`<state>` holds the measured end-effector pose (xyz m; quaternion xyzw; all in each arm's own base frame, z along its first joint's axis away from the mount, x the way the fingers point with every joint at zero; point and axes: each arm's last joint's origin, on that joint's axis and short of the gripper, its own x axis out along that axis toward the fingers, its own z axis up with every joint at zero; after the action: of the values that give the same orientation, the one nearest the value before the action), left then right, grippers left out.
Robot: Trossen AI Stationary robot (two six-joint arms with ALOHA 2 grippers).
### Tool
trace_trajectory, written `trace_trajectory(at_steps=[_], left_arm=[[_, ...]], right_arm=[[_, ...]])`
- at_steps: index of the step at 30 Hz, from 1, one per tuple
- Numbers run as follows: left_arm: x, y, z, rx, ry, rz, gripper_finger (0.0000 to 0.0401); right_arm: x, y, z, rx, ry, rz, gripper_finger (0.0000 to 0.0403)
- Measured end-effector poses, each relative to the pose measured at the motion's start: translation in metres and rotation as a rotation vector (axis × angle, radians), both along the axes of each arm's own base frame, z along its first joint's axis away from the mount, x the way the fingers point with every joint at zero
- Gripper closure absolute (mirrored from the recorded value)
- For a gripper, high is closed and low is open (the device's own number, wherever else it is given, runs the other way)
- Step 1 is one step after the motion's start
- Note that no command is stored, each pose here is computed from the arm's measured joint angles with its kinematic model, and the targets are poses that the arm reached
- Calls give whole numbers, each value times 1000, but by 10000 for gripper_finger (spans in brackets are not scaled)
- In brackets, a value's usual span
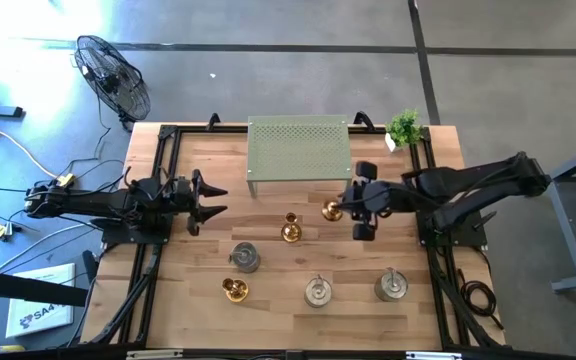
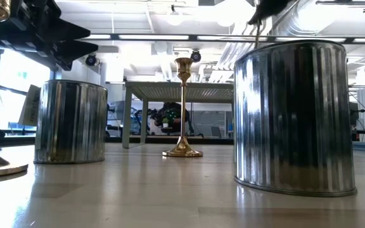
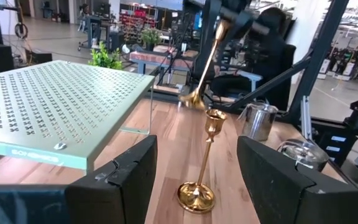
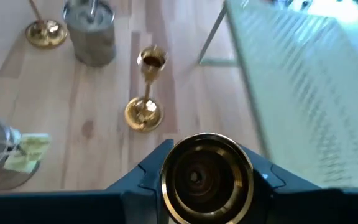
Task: Pick & Place candle stick holders
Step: Put the top right gold candle holder on the shelf
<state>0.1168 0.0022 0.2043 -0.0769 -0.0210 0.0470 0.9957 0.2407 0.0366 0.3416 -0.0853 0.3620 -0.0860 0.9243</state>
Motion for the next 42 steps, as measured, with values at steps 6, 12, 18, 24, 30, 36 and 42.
trace_trajectory(at_steps=[6,12,18,24,30,36,42], left_arm=[[0,1,-3,1,28,19,183],[0,1,-5,2,52,20,183],[0,1,-6,36,67,22,183],[0,1,-6,43,69,23,183],[0,1,-6,43,69,22,183],[0,1,-6,43,69,21,183],[0,1,-6,43,69,19,183]], right_arm=[[-2,-6,43,-68,-109,4,287],[-6,-19,76,-119,-194,-23,287],[-10,-42,94,-154,-235,-91,287],[-13,-72,107,-120,-297,-151,287],[-13,-104,108,-100,-332,-197,287],[0,-136,94,-71,-291,-260,287],[20,-167,73,-13,-239,-318,287]])
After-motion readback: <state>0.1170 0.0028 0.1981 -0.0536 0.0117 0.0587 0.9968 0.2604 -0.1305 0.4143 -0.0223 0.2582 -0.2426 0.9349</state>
